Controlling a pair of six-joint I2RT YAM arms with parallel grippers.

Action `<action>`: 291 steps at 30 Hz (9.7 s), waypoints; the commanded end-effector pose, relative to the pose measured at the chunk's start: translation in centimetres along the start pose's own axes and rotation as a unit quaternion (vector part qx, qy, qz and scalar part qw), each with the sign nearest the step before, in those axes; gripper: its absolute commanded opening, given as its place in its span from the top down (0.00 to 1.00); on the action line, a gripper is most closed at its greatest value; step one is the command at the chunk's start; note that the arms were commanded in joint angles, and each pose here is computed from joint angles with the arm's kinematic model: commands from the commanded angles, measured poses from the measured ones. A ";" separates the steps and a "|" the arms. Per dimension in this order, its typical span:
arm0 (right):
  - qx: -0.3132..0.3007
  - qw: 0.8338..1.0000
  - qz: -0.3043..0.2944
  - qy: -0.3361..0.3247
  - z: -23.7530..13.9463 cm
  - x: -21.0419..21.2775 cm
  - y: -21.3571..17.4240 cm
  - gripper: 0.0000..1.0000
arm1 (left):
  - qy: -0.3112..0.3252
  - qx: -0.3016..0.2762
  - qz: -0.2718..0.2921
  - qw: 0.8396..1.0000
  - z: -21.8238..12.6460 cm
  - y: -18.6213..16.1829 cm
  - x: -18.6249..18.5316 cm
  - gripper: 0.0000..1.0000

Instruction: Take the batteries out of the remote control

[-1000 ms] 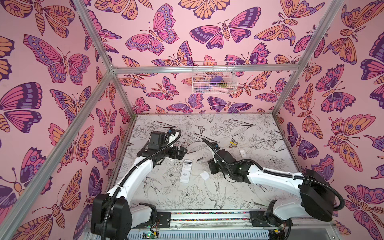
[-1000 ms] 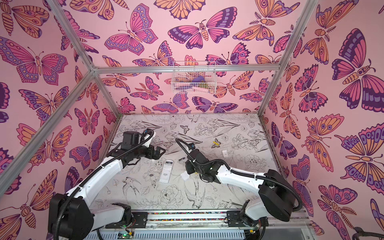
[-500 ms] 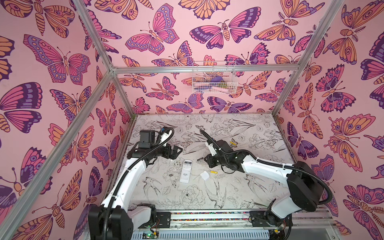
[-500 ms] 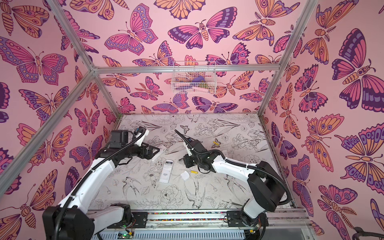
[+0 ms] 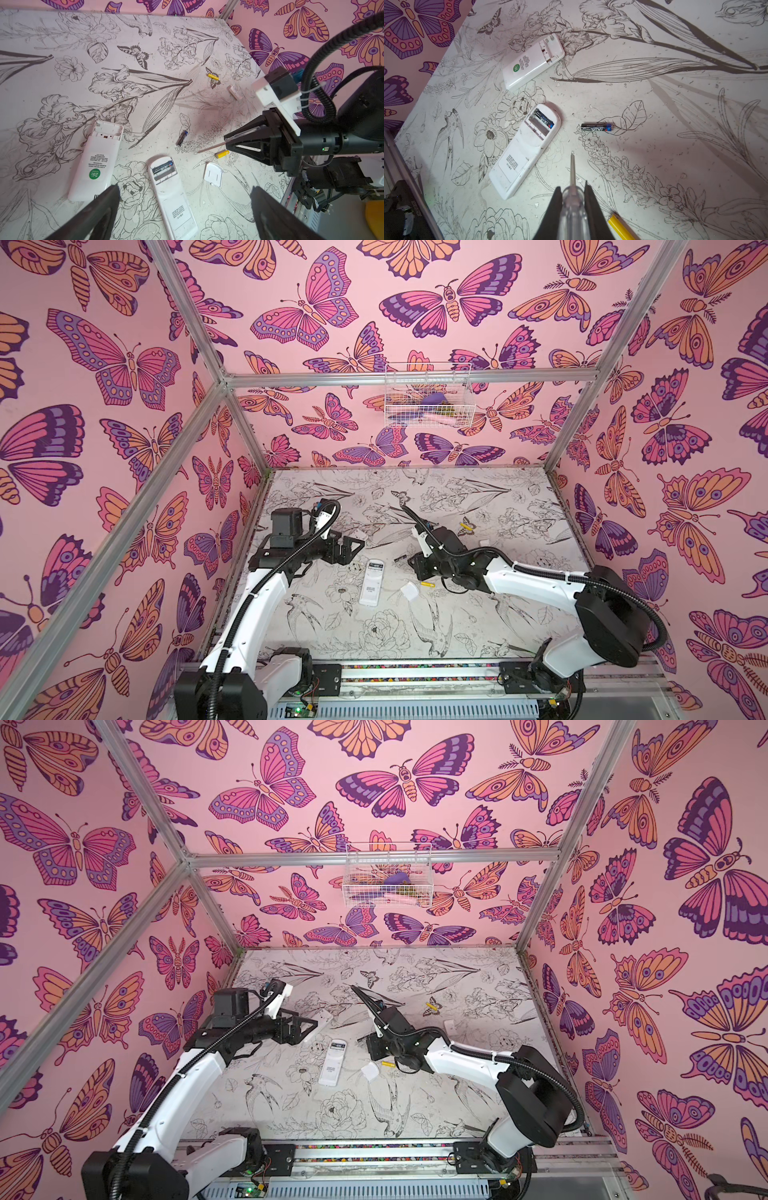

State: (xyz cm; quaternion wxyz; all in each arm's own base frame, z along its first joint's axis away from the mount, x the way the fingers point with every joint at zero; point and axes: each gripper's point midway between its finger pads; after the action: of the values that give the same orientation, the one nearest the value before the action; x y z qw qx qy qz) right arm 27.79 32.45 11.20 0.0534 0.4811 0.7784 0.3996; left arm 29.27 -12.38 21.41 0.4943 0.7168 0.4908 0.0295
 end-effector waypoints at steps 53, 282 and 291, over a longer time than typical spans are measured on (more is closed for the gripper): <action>0.062 0.975 -0.025 0.214 8.4 9.7 1.6 1.00 | -0.059 0.076 0.074 0.993 2.1 -3.1 -0.7 0.00; 0.125 0.902 0.408 0.064 9.4 1.0 1.4 1.00 | -0.213 0.319 0.466 0.797 15.0 -15.0 3.5 0.14; 0.098 0.895 0.417 0.120 9.6 1.8 3.5 1.00 | -0.208 0.320 0.473 0.795 14.6 -15.7 3.4 0.30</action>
State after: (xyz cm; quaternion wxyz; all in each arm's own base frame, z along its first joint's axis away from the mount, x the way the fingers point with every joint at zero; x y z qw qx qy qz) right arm 32.28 38.40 5.76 -0.2480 0.7296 0.5589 0.3062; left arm 30.64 -17.84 1.73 0.2407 0.9703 -0.0161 -0.0165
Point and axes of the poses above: each gripper's point midway between its finger pads, its own z axis out along the fingers, its own x axis along the line the jaws close on, y = z × x, and after that the axes turned 4 degrees about -z, right-handed
